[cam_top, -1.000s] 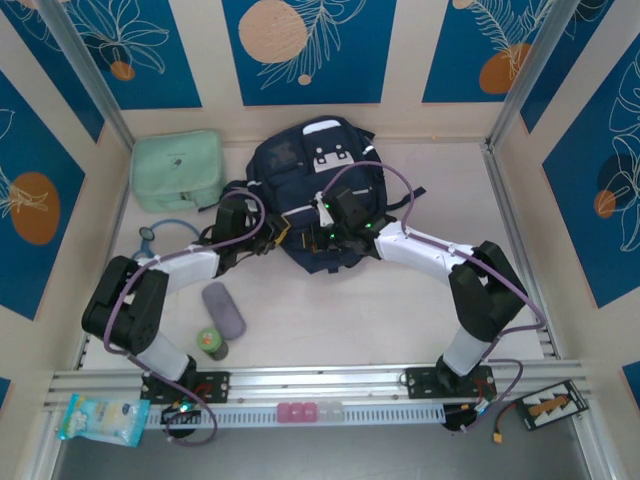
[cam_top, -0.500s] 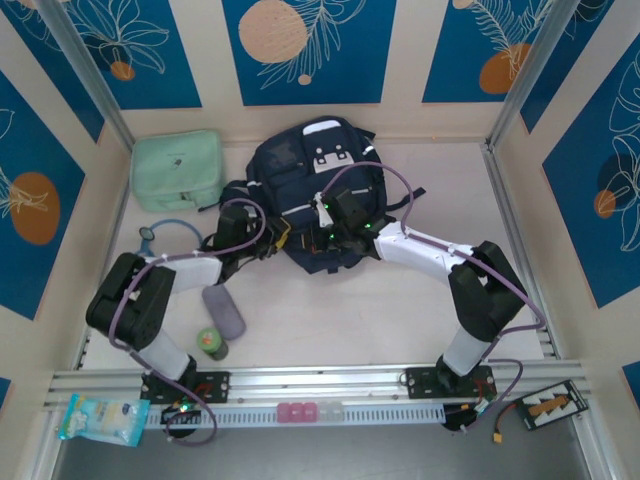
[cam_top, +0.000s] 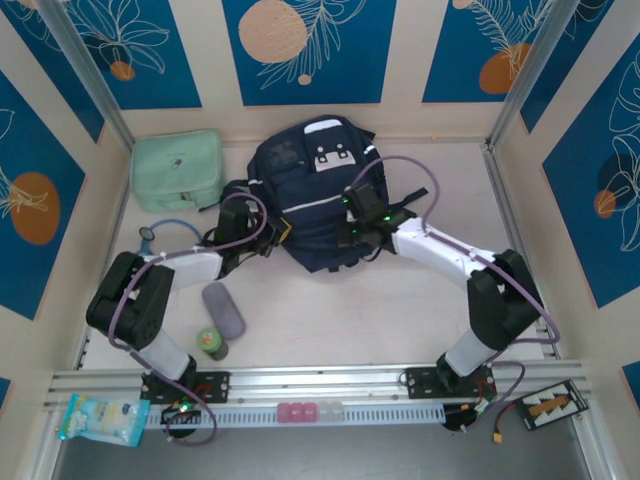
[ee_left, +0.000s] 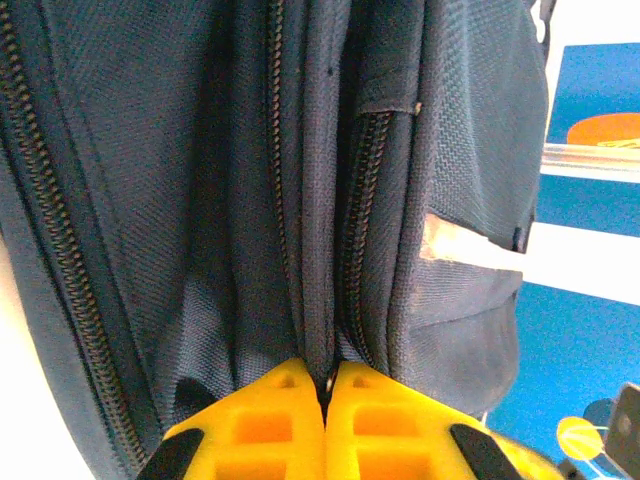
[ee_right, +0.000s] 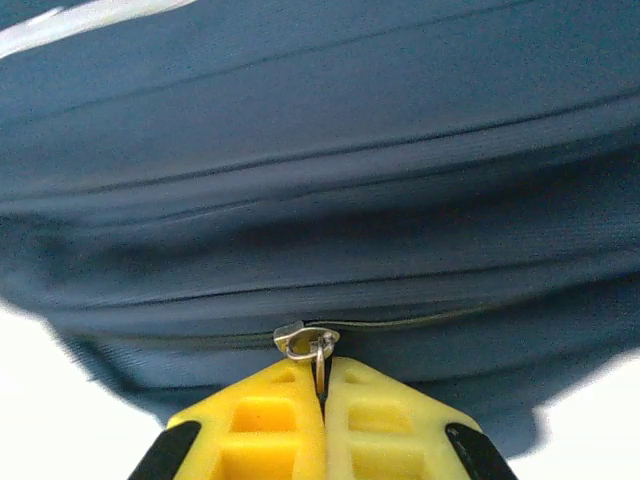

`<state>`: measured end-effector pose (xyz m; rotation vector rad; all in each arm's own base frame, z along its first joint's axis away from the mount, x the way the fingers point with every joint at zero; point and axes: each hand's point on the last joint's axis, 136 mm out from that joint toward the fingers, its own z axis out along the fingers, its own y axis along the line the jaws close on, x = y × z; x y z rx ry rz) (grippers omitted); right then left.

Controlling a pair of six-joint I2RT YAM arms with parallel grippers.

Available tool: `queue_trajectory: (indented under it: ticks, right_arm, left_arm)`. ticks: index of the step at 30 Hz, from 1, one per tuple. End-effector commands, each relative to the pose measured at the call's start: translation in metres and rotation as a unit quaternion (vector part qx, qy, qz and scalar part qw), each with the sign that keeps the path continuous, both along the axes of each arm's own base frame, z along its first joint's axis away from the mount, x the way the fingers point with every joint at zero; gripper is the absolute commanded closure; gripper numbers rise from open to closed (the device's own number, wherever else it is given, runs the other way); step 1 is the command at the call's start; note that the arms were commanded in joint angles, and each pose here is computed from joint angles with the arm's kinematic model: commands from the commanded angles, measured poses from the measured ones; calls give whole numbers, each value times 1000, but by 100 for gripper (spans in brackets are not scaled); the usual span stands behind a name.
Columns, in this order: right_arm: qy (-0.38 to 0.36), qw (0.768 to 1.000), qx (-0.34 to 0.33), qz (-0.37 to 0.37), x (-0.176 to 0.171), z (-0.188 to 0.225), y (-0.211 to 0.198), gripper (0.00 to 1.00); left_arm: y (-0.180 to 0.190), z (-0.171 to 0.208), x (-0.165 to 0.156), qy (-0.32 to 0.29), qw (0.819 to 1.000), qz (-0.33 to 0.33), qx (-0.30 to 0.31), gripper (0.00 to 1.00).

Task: Pack books, pencil case, and school supplies into a backpack

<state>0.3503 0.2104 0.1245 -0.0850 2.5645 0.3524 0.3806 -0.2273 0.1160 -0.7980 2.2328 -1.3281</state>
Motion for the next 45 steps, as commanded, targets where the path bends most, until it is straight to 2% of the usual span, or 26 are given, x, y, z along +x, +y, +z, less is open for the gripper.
queue_trajectory:
  ticks: [1,4,7,13,19,23,26,29,33,40,45]
  right_arm:
    - [11,994,-71,-82,8,-9,-68,100]
    - [17,993,-58,-100,17,-4,-78,100]
    - [10,996,-47,-76,14,3,-66,100]
    - [45,999,11,17,-32,-2,-17,100]
    - [65,984,111,126,-67,4,67,100]
    - [70,975,131,166,-68,5,109,100]
    - [67,970,134,191,-64,5,130,100]
    - [64,967,138,206,-60,6,142,100]
    - [65,965,142,210,-57,3,147,100]
    - [66,966,160,195,-53,2,142,100]
    - [67,964,181,185,-50,6,137,100]
  left_arm:
    - [7,23,15,-40,999,7,11,100]
    - [3,23,15,-40,999,-3,8,100]
    - [0,23,16,-40,999,-17,19,100]
    - [19,20,31,-41,993,-46,97,98]
    - [73,14,30,-14,971,-31,235,60]
    - [96,26,12,-11,960,-18,280,50]
    - [103,41,-3,-19,960,-7,281,43]
    - [105,52,-18,-23,964,3,266,40]
    - [93,58,-31,-27,976,7,216,40]
    - [57,43,-45,-2,989,10,146,40]
    - [36,33,-40,2,993,7,114,40]
